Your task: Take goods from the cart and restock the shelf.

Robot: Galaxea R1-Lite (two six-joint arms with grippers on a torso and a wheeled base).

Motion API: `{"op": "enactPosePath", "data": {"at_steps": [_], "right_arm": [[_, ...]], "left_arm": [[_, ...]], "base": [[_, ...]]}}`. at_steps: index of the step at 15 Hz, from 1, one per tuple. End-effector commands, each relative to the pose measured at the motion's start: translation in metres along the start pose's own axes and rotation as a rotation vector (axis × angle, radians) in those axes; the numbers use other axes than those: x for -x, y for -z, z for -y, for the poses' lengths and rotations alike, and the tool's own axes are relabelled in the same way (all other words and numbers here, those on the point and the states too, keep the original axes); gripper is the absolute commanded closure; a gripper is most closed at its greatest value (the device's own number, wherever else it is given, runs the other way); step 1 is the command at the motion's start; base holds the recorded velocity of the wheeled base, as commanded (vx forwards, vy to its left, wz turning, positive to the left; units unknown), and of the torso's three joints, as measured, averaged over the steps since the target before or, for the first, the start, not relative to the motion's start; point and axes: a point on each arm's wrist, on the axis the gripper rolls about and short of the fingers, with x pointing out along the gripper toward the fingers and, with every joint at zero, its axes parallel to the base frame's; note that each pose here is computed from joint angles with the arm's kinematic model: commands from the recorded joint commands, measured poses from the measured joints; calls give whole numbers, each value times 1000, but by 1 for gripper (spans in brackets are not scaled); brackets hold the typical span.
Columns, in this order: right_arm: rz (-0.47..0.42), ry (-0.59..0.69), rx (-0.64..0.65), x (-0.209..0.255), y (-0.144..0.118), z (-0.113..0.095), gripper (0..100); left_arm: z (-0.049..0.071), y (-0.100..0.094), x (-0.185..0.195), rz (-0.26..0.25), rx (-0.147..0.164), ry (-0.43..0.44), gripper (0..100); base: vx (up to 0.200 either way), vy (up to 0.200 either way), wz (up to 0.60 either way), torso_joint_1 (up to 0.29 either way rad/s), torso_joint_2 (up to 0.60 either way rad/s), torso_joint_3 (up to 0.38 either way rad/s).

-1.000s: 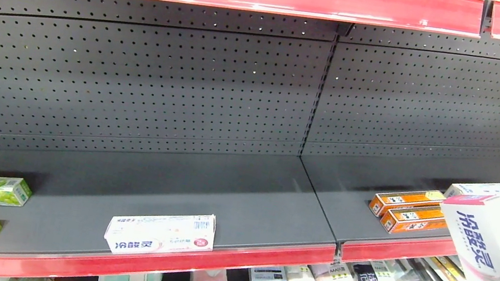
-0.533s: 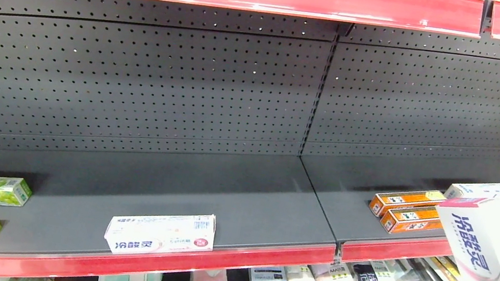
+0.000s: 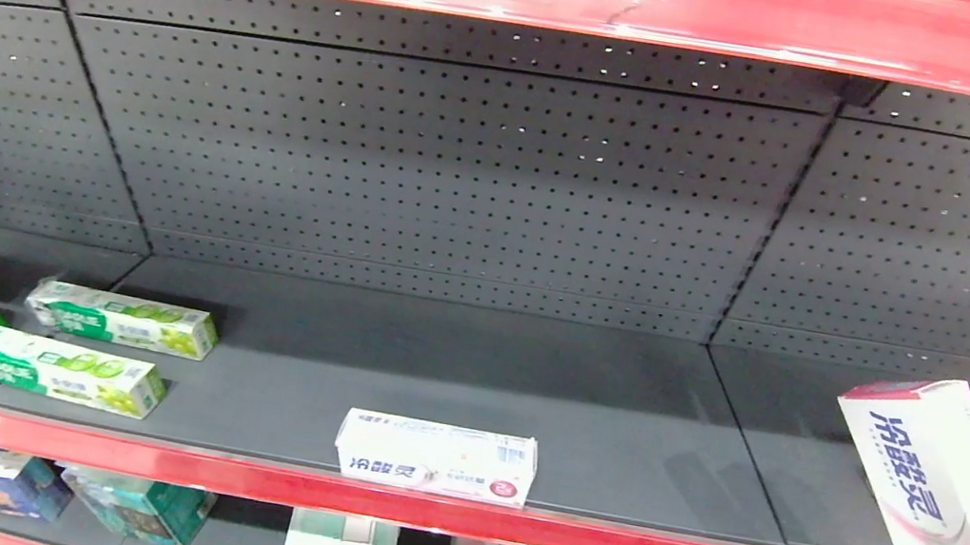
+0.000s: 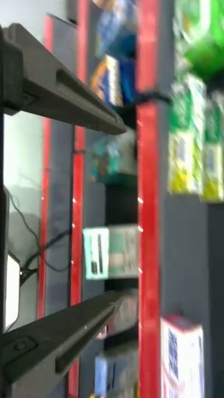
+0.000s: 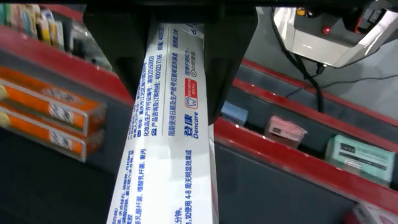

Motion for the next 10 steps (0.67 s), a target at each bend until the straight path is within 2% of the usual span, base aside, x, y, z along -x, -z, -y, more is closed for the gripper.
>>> {"op": "enactPosePath", "data": {"at_steps": [1, 3, 4, 5, 7, 10], "right_arm": [[-3, -2, 0, 0, 0, 0, 100], [-9, -3, 0, -2, 0, 0, 100], [-10, -4, 0, -2, 0, 0, 100], [-17, -3, -1, -5, -4, 1, 100], [-39, -7, -1, -12, -10, 4, 100], [-42, 11, -10, -35, -28, 13, 100]], "left_arm": [[0, 3, -1, -4, -1, 1, 0], [0, 10, 0, 13, 1, 11, 0], [0, 14, 0, 24, 5, 20, 0], [0, 24, 4, 69, 10, 68, 0], [2, 26, 2, 77, 28, 107, 0], [4, 34, -7, 82, 9, 137, 0]], "base": [[0, 0, 600, -2, 2, -2], [0, 0, 600, 5, 0, -2], [0, 0, 0, 0, 0, 0], [0, 0, 0, 0, 0, 0], [0, 0, 0, 0, 0, 0], [0, 0, 0, 0, 0, 0]]}}
